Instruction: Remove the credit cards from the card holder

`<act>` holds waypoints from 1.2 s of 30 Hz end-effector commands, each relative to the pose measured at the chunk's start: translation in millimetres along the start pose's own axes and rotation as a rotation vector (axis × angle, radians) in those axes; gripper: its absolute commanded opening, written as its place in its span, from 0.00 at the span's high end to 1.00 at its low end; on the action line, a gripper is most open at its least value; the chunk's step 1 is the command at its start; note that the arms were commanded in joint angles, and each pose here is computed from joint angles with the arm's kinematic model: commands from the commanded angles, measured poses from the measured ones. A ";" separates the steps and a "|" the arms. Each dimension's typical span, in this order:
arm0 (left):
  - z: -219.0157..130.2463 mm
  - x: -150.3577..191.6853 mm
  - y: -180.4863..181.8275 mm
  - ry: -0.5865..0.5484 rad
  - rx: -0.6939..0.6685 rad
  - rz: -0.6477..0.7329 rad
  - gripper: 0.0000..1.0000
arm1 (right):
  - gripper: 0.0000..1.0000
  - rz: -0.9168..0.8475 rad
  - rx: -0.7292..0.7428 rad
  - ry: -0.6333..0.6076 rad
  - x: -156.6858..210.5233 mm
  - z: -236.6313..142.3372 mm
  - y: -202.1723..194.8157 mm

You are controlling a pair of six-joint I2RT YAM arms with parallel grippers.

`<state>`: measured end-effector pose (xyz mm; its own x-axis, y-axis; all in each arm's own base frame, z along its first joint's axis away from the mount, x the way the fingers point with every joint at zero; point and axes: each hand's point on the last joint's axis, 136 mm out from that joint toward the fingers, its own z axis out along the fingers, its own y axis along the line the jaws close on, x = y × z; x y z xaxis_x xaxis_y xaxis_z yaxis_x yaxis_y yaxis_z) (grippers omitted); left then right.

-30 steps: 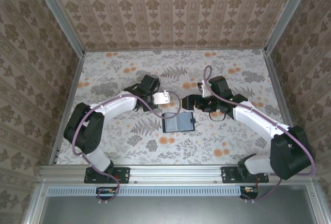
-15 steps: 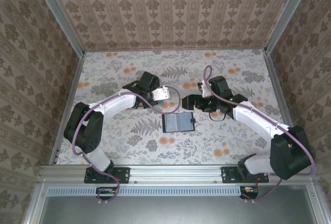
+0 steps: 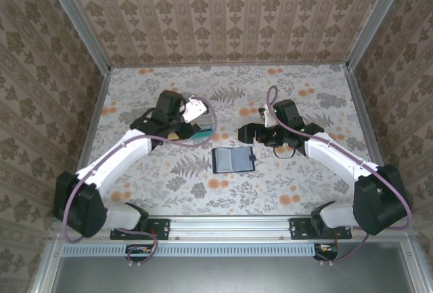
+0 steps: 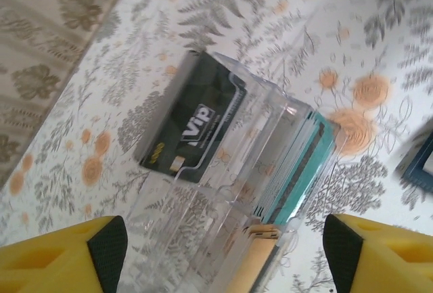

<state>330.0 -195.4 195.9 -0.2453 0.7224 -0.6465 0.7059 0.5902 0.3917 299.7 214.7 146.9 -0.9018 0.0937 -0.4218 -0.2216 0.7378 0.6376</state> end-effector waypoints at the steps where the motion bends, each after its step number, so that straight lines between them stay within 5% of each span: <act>1: -13.5 0.3 -6.1 -0.050 0.028 -0.251 0.19 | 0.02 -0.018 0.014 -0.006 -3.0 2.8 2.2; 5: -27.0 -0.9 -15.7 -0.111 0.072 -0.449 0.08 | 0.08 -0.029 0.041 0.030 8.2 13.5 -3.1; 9: -37.6 17.2 -12.1 -0.141 0.004 -0.606 0.00 | 0.00 -0.022 0.097 0.019 13.1 17.4 -15.8; 17: -78.5 107.4 23.6 -0.083 -0.416 -0.827 0.00 | 0.00 -0.038 0.290 -0.075 6.1 3.4 -49.7; 22: -105.5 163.8 40.6 -0.018 -0.688 -0.886 0.00 | 0.00 -0.051 0.604 -0.255 -15.6 -40.3 -94.8; 29: -90.0 190.5 64.6 0.117 -0.774 -0.822 0.00 | 0.00 -0.147 0.995 -0.528 -49.6 -112.7 -135.6; 32: -71.6 204.9 83.7 0.170 -0.784 -0.837 0.00 | 0.00 -0.252 1.050 -0.600 -64.1 -118.9 -144.2; 36: -43.6 212.3 103.9 0.090 -0.753 -0.887 0.00 | 0.00 -0.234 1.068 -0.662 -86.8 -127.1 -165.8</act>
<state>293.2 39.9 114.2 -0.6217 -0.0446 -0.7820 -0.3367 0.9167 0.2154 347.2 20.3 135.6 -0.5584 0.0191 -0.8294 0.2651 0.9514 -0.1566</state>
